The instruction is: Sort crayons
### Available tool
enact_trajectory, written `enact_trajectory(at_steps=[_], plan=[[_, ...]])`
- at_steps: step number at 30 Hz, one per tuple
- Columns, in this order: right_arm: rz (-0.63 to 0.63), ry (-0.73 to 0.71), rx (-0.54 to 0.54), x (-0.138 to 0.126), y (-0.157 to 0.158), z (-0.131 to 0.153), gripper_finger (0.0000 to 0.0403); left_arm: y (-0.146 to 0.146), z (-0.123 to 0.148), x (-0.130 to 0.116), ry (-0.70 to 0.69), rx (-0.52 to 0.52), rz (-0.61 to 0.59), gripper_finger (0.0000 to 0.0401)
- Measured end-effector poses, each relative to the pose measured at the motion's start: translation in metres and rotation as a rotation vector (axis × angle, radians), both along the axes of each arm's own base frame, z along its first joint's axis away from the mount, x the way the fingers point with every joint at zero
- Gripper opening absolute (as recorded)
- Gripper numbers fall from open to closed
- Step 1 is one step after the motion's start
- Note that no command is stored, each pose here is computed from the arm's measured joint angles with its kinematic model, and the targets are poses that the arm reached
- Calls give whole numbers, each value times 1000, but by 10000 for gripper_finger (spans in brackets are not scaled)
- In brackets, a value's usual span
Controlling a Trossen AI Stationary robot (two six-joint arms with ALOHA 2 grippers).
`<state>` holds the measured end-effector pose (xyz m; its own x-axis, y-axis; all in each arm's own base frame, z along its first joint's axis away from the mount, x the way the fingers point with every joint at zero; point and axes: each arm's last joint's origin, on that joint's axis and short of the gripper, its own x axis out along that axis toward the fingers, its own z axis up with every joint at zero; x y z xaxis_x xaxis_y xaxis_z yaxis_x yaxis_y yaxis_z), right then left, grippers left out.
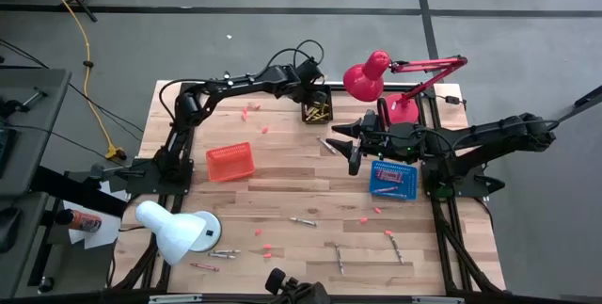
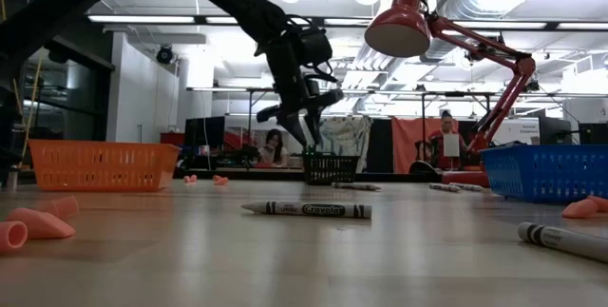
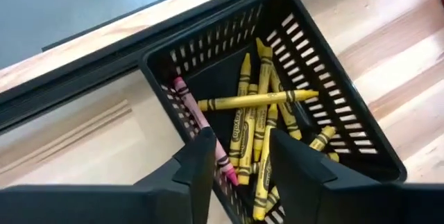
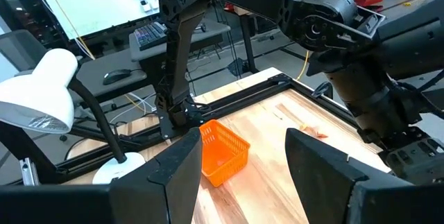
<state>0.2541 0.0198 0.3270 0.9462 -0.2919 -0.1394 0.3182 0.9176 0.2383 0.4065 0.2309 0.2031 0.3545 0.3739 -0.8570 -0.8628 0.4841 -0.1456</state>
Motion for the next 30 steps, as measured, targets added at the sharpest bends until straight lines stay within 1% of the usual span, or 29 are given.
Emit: enact_trajectory(at_steps=[3, 7, 12, 20, 26, 30], plan=[[0, 0, 0, 0, 0, 0, 199, -1, -7, 0, 11, -38, 20, 136], [0, 0, 0, 0, 0, 0, 199, -1, -13, 0, 16, -68, 20, 140], [-1, 0, 3, 0, 0, 0, 199, -1, -12, 1, 16, -59, 24, 140], [-2, 1, 7, 0, 0, 0, 199, -2, -19, -6, 97, -90, 34, 140], [-2, 0, 8, 0, 0, 0, 199, 0, -19, -6, 95, -86, 41, 140], [-2, 0, 10, 0, 0, 0, 199, 3, -24, -7, 96, -104, 74, 140]])
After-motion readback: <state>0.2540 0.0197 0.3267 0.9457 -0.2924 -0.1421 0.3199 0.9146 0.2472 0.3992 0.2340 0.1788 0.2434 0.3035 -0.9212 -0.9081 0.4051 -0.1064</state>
